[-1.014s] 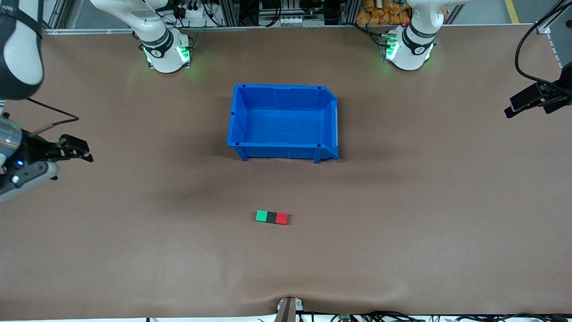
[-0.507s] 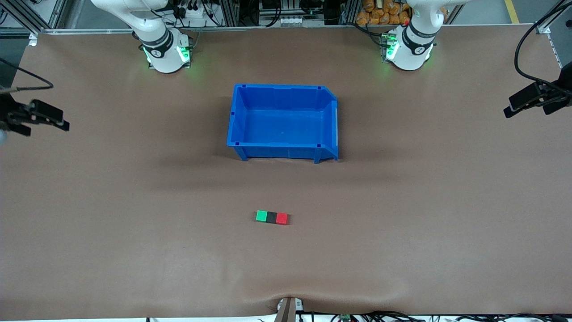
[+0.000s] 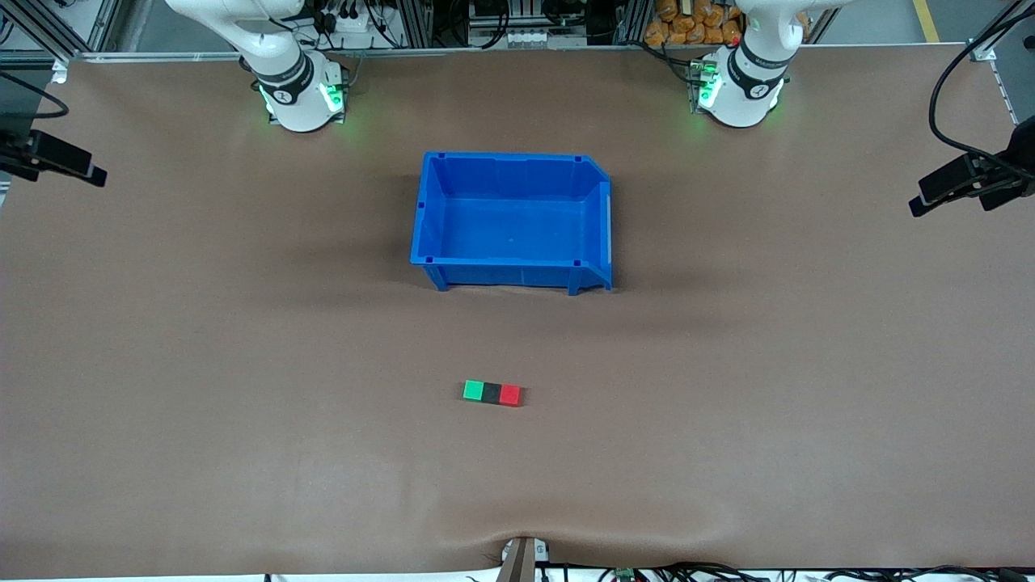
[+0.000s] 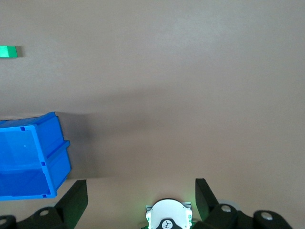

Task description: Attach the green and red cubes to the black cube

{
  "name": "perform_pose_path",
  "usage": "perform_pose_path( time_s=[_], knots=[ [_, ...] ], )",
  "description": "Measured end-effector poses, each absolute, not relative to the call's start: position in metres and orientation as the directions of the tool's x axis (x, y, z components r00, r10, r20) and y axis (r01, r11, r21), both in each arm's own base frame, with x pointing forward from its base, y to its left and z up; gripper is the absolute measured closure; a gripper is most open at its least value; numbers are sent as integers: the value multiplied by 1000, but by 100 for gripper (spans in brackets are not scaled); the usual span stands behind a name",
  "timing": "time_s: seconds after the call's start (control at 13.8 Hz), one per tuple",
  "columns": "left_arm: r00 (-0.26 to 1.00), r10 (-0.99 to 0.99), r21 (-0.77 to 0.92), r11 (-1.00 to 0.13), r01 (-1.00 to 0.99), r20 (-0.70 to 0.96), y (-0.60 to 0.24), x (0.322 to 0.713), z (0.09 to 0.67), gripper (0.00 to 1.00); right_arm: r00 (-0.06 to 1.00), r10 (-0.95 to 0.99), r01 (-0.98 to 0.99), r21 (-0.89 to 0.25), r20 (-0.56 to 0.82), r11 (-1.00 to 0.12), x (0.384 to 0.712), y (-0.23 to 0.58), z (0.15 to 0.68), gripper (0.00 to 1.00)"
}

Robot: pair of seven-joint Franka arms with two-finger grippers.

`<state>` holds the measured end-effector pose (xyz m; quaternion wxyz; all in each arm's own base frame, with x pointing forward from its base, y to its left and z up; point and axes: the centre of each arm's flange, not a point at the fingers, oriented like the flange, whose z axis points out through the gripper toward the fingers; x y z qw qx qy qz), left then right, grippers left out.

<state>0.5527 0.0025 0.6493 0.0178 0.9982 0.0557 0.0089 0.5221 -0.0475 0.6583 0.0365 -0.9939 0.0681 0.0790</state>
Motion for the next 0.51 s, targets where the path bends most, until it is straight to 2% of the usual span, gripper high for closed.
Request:
perform_pose_path(
  time_s=[0.22,0.51],
  knots=[
    [994,111,37,-993,111,15,2,553,649,0,978,-137,-148,-63,-158,-987,514,-50,659,0],
    [994,108,37,-994,108,15,1,553,649,0,980,-139,-149,-64,-139,-987,521,-50,648,0]
  ],
)
